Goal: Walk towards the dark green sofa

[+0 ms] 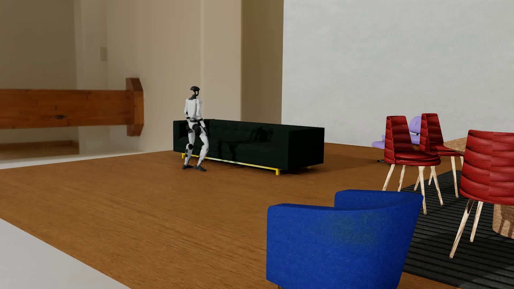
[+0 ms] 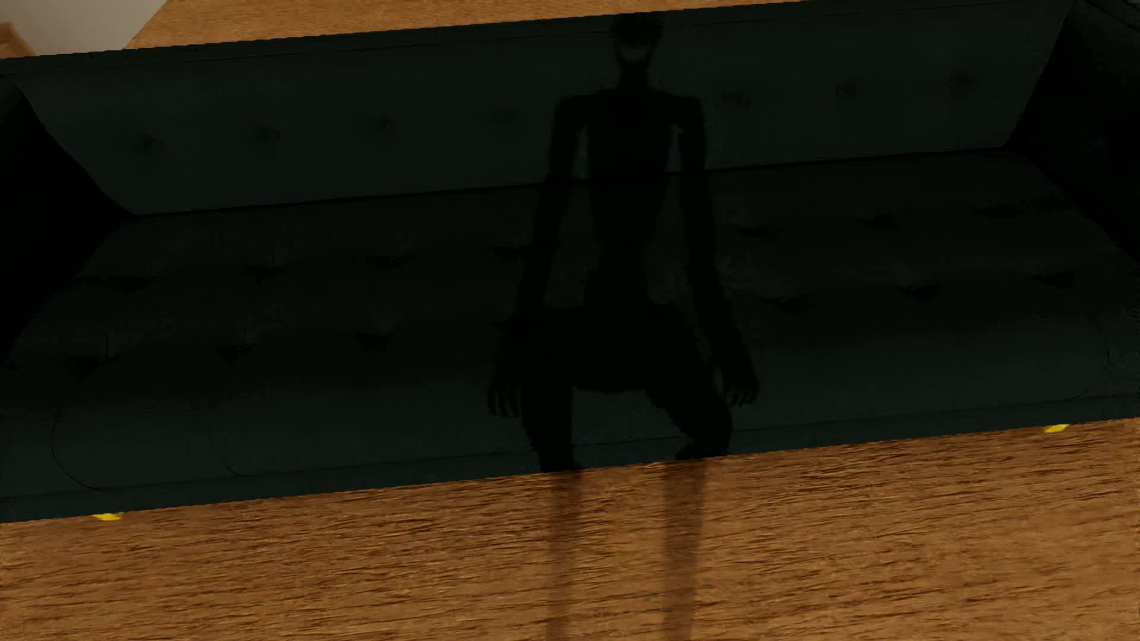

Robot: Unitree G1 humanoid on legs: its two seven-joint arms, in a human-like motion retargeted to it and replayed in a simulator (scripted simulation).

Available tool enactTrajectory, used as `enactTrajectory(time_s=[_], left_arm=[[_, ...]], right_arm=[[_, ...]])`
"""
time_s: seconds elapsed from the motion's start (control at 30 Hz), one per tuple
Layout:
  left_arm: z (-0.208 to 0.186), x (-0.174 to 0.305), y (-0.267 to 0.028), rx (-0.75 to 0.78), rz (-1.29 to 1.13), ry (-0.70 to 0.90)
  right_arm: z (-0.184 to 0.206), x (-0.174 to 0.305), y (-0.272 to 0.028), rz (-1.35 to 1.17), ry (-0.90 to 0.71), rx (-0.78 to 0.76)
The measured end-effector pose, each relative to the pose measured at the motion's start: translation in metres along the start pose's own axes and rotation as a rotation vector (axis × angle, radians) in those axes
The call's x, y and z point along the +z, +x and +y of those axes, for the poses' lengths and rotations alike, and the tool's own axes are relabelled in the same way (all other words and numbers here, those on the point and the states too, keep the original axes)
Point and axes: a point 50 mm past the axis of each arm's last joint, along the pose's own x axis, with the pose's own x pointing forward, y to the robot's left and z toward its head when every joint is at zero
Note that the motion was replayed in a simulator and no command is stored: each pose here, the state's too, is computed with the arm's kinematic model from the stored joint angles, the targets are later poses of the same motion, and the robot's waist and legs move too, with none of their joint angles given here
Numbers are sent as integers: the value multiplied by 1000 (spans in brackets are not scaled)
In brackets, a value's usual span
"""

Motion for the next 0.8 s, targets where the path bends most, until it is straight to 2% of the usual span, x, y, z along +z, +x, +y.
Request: enactTrajectory(time_s=[0.07,0.13,0.2,0.3,0.37,0.47,0.5,0.6,0.67,0.8], left_arm=[[28,6,5,123,3,-71],[52,13,7,228,15,-164],[69,25,8,285,-21,-229],[80,45,7,307,-129,-158],[72,56,7,274,-155,-119],[48,60,8,135,-143,-150],[44,62,8,121,-141,-162],[31,50,6,133,-91,-193],[20,38,5,110,-33,-230],[9,13,5,51,39,-73]], right_arm=[[5,-1,3,-13,-122,106],[0,14,4,-85,-202,99],[-11,35,1,-161,-133,17],[-27,72,-8,-313,-63,-76],[-32,91,-12,-410,-137,-75],[-43,108,-15,-487,-332,-122],[-44,110,-15,-483,-325,-125],[-44,105,-14,-448,-128,-86],[-46,93,-11,-410,-111,-112],[-31,59,0,-279,-120,-37]])
